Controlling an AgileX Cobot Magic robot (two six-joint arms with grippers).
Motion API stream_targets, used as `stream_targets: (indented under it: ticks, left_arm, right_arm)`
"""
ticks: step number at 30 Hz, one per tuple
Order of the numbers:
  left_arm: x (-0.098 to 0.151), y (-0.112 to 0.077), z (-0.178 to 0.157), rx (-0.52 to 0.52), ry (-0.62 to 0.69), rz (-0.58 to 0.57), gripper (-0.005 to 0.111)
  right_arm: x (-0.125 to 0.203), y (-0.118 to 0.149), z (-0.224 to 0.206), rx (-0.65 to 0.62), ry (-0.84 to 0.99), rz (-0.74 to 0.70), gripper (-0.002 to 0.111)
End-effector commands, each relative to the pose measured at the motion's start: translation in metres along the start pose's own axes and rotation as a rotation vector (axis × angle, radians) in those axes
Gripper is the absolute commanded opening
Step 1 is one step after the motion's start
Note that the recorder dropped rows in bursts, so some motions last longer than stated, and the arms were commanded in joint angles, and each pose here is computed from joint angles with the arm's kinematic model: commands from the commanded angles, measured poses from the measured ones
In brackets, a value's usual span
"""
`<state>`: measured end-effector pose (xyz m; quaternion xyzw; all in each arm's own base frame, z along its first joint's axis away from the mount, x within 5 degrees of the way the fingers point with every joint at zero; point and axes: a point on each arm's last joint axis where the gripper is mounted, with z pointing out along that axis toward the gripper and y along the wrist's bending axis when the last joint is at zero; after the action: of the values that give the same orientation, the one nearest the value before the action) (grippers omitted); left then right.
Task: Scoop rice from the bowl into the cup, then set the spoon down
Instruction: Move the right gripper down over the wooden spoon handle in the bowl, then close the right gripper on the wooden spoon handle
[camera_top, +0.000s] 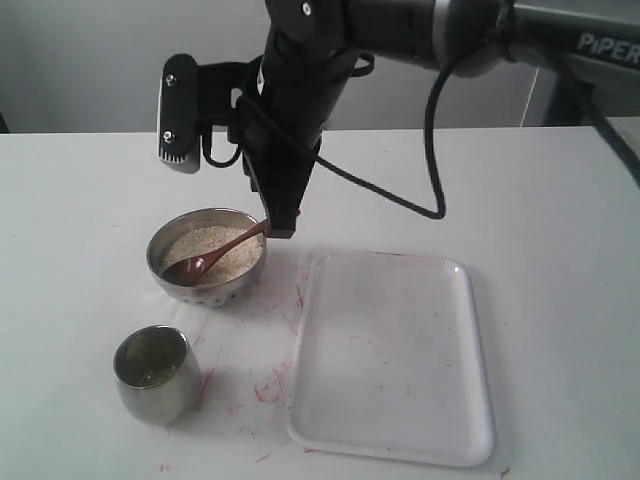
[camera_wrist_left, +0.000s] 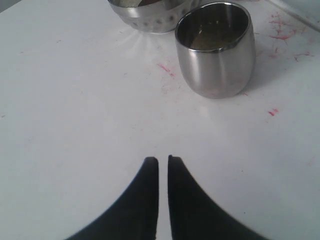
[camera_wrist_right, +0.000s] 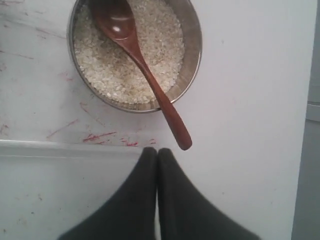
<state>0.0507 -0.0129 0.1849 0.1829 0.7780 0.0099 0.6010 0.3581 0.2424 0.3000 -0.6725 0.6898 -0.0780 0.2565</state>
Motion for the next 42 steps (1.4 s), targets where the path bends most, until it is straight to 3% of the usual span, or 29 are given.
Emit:
stream_targets:
  ticks: [1,7,19,24,27,28,31,42]
  left_arm:
    - [0.004,-0.002,0.001,0.019,0.024,-0.009,0.014]
    - [0.004,-0.002,0.001,0.019,0.024,-0.009,0.014]
    - [0.004,-0.002,0.001,0.019,0.024,-0.009,0.014]
    - [0.004,-0.002,0.001,0.019,0.024,-0.009,0.014]
    - [0.004,-0.002,0.001,0.019,0.024,-0.009,0.014]
    - [0.004,-0.002,0.001,0.019,0.024,-0.009,0.014]
    - [0.004,-0.002,0.001,0.019,0.024,-0.009,0.014]
    - [0.004,-0.002,0.001,0.019,0.024,-0.009,0.014]
  right_arm:
    - [0.002,-0.001,0.016,0.004,0.042,-0.047,0.000]
    - [0.010,-0.005,0.040,0.057,0.152,-0.147,0.000]
    - [0.029,-0.014,0.081,0.049,0.153,-0.092,0.000]
    - [0.024,-0.020,0.083,0.115,0.098,-0.099,0.001]
    - [0.025,-0.019,0.087,0.111,0.100,-0.103,0.015]
    - [0.026,-0.019,0.088,0.105,0.108,-0.116,0.027]
    - [0.026,-0.018,0.089,0.099,0.109,-0.155,0.048]
    - [0.027,-0.010,0.111,0.055,0.127,-0.180,0.051]
